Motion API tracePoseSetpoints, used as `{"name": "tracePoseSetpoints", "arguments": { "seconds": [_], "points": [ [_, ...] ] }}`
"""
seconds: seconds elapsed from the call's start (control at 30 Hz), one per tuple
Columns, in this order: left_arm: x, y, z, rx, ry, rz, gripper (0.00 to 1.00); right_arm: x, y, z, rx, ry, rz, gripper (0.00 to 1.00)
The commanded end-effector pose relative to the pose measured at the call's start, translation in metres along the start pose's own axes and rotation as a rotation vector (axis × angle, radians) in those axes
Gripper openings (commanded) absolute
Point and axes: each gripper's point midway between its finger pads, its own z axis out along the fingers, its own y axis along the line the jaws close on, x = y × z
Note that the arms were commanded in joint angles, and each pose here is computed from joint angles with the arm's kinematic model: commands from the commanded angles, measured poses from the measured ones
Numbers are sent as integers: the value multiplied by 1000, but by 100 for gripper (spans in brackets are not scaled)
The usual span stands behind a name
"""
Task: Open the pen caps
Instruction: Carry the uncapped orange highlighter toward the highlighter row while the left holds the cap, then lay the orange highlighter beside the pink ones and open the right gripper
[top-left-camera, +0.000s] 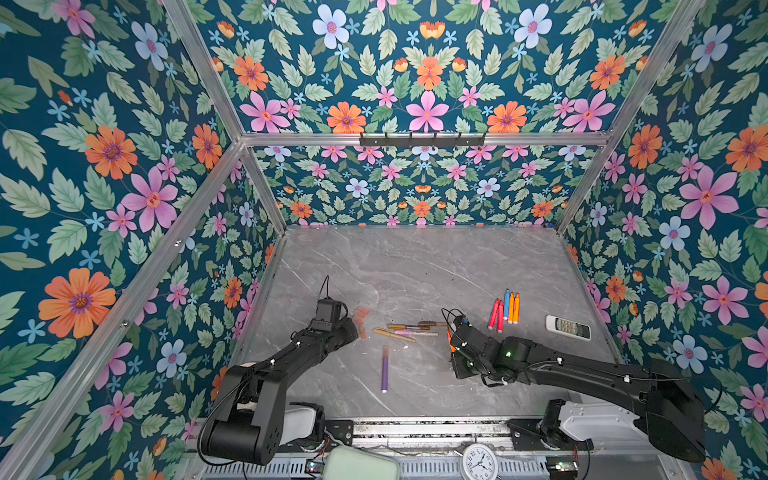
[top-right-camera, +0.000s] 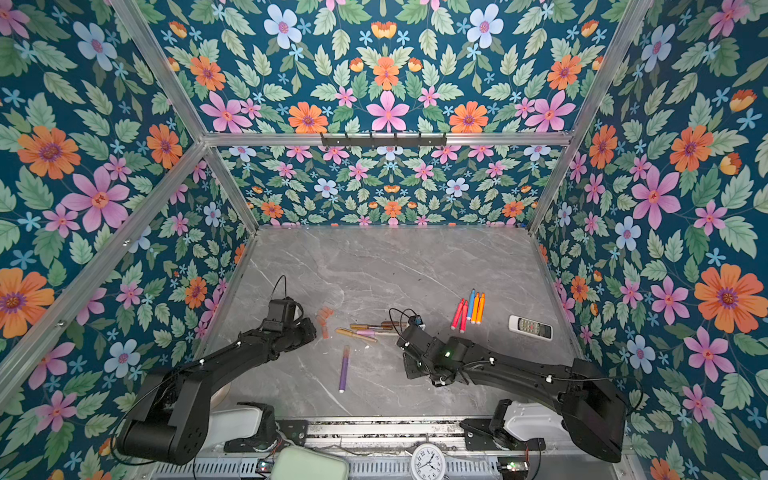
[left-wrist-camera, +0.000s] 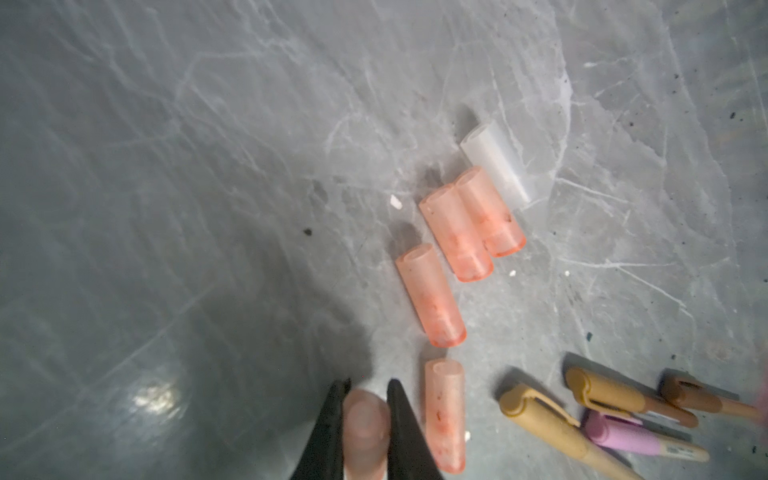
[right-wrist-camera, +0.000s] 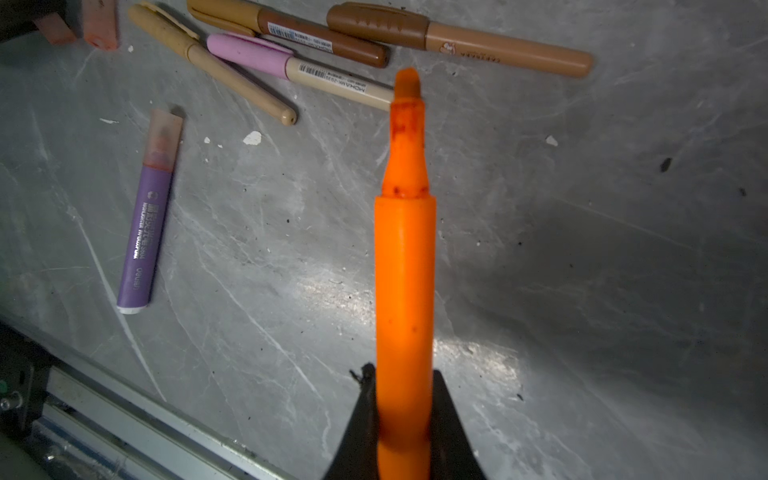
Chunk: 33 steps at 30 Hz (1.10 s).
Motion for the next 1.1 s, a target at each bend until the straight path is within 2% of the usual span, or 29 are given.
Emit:
{"name": "tracePoseSetpoints", "arguments": {
  "seconds": [0.0,0.17,0.5,0.63,0.77,0.9,1.0,1.07],
  "points": [
    [-5,-6,0,26,-13,6,32,1,-4,0,16,-1,5,0],
    [-8,-12,-3,55,-16,7,35,-1,-2,0,13,-3,5,0],
    [-12,-19,-11,84,-32,5,35,-1,-3,-4,12,-11,10,0],
    [-17,-28,-22,121,-46,-4,34,-2,-14,-8,52,-16,36,0],
    [-35,-54,-56,236,-130,1,34,-6,-38,-5,14,16,173,0],
    [-58,-88,-116,392,-267,41,33,-25,-70,-8,-21,-28,307,0],
    [-70,-107,-164,482,-368,96,34,-39,-104,-15,33,-55,390,0],
    [-75,-113,-192,488,-414,145,35,-46,-126,-18,83,-54,429,0]
  ]
}}
